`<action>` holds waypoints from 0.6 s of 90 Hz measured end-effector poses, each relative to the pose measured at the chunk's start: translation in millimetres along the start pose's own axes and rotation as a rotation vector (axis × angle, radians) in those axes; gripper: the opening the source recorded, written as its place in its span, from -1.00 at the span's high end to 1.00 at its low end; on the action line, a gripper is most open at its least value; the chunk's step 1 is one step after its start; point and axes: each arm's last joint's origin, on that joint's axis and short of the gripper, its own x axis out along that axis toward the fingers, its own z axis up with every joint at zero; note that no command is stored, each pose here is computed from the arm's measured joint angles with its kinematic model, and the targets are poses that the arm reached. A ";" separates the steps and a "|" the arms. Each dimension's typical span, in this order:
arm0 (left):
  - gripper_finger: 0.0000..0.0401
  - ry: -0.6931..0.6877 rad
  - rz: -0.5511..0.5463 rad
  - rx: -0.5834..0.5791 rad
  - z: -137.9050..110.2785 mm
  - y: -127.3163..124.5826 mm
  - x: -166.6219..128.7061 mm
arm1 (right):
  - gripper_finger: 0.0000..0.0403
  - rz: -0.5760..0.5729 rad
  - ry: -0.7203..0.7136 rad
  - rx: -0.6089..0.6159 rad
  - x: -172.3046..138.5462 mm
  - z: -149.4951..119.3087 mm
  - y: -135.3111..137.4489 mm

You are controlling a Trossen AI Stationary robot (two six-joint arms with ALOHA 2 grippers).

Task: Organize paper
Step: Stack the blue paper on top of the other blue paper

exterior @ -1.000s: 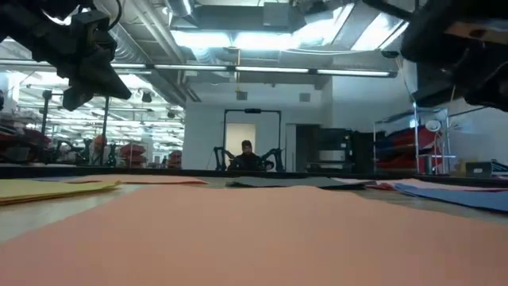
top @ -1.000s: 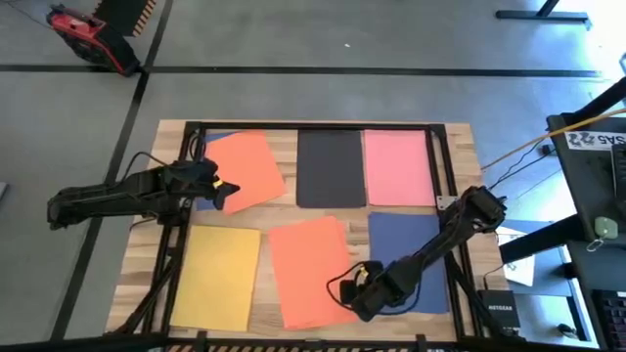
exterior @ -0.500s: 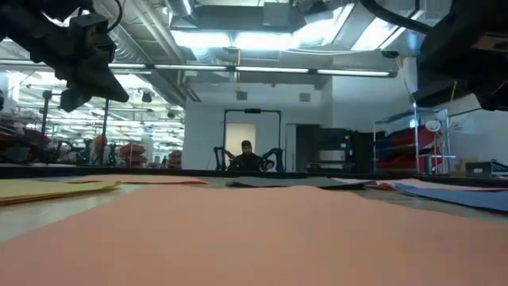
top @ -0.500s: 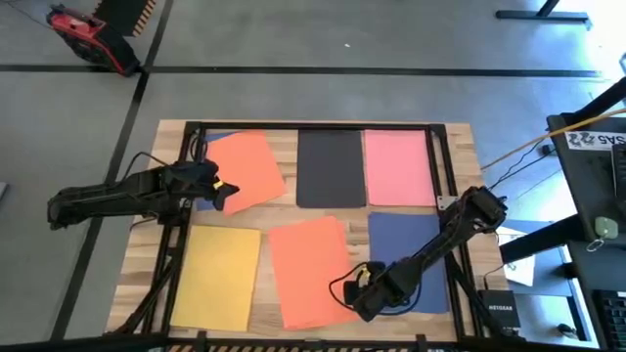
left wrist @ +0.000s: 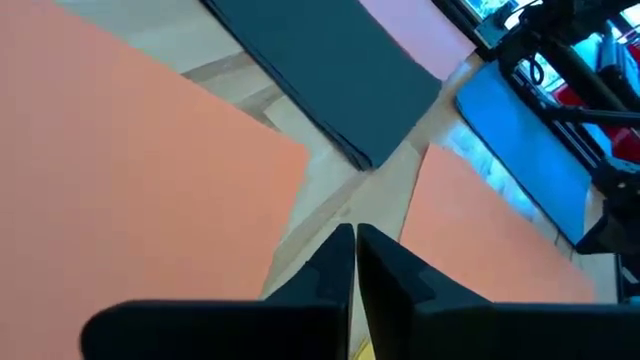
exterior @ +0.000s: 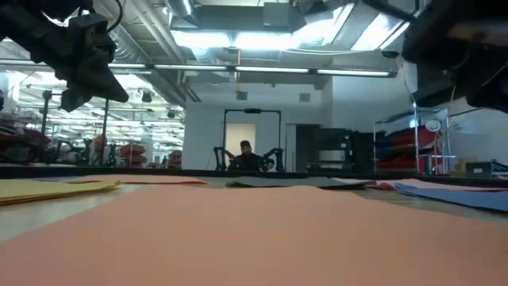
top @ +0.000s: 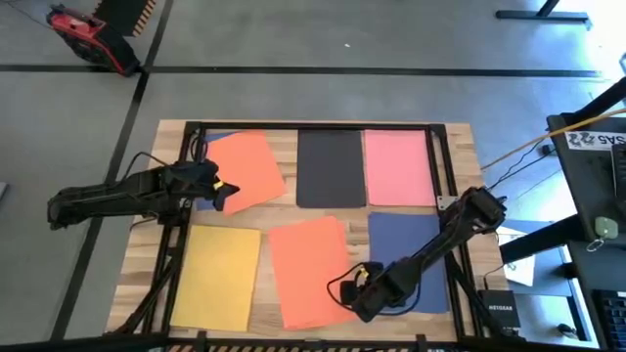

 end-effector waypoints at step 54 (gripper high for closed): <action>1.00 -0.002 0.004 -0.001 0.0 0.2 0.0 | 1.00 -0.037 0.028 0.007 4.0 -0.7 -1.1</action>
